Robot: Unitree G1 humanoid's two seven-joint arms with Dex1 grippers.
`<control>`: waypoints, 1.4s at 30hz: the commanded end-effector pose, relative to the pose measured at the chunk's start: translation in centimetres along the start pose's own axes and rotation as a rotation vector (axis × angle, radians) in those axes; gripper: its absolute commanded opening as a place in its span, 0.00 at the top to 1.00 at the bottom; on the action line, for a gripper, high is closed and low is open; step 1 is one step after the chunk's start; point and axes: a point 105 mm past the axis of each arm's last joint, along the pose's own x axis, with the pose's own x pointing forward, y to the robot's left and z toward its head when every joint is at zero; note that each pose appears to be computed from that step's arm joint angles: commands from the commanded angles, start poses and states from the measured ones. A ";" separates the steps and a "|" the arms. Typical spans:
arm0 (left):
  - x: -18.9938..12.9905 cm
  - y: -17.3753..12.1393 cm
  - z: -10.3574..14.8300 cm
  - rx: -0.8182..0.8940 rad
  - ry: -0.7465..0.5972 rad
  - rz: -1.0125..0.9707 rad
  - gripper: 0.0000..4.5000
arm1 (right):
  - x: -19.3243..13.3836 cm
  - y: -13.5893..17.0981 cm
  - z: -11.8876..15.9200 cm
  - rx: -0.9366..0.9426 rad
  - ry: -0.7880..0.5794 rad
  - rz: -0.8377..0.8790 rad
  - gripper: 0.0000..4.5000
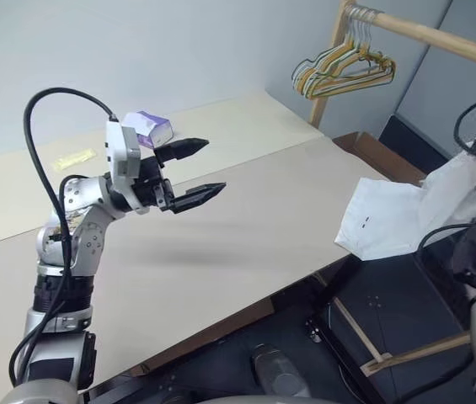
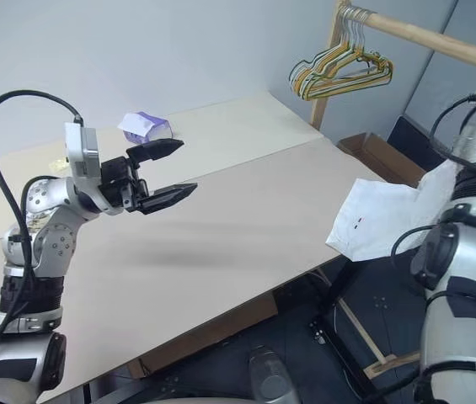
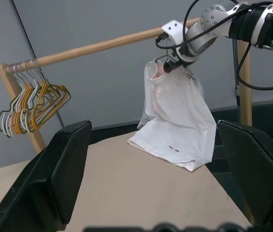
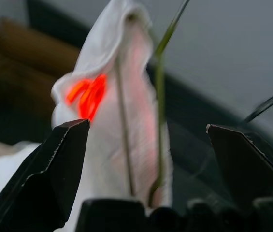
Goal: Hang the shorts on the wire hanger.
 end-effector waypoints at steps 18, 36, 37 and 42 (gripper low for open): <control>-5.7 0.4 1.4 0.037 0.084 0.217 0.00 | -14.4 11.0 5.3 -0.230 -0.832 0.655 0.00; -9.6 -1.6 -1.3 0.022 0.237 0.435 0.00 | -21.2 16.6 -3.9 -0.526 -0.926 1.286 0.00; -9.7 -1.6 -1.4 0.022 0.245 0.441 0.00 | -21.4 16.7 -4.5 -0.535 -0.924 1.309 0.00; -9.6 -1.6 -1.7 0.025 0.258 0.443 0.00 | -22.1 17.0 -6.2 -0.593 -0.950 1.346 0.00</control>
